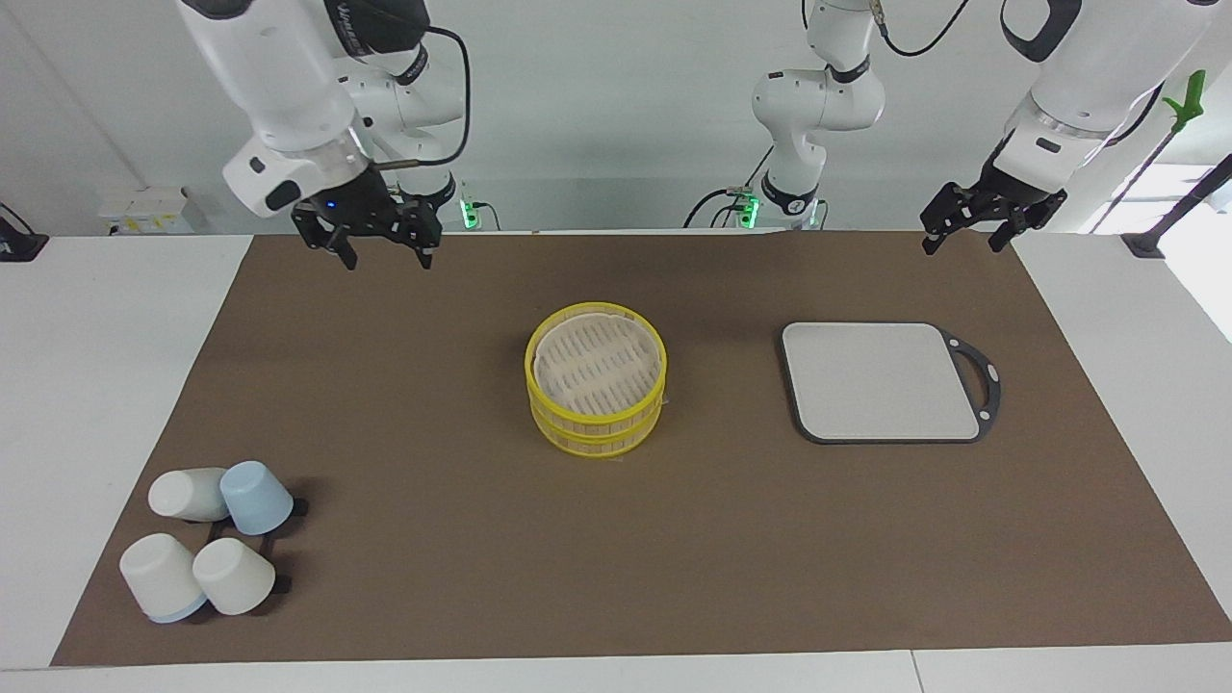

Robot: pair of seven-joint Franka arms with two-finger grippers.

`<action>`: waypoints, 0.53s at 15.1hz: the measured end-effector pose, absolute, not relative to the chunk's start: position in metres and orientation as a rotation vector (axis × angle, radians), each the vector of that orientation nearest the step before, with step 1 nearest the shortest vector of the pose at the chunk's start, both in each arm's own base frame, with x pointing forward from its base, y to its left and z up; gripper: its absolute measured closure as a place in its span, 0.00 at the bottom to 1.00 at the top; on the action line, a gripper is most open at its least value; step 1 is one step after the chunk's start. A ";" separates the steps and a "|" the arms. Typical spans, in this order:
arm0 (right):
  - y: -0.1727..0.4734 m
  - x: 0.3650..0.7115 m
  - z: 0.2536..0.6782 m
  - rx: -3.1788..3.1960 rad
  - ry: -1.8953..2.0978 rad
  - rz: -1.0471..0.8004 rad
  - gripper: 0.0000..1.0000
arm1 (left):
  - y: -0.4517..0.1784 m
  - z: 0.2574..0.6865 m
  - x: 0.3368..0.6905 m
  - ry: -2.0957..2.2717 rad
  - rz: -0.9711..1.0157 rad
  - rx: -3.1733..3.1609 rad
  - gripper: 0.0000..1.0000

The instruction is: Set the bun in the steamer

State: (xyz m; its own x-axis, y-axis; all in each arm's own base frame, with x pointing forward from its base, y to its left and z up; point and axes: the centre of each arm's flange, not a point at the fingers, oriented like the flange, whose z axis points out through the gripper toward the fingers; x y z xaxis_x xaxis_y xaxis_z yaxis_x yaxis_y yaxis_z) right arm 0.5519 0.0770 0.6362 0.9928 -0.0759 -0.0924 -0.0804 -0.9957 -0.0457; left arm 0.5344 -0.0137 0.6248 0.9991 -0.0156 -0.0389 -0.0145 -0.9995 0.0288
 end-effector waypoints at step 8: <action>0.056 0.548 0.631 -3.092 0.174 0.137 0.00 | -0.012 0.611 0.528 -0.030 -0.107 3.109 0.00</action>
State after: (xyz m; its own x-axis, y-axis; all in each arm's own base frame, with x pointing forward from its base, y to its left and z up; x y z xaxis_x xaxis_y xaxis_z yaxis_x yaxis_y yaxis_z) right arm 0.5477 0.0564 0.6315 0.9898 -0.1101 -0.0908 -0.1138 -0.9928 -0.0370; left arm 0.5278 -0.0120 0.6110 0.9975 -0.0206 -0.0681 -0.0185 -0.9993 0.0315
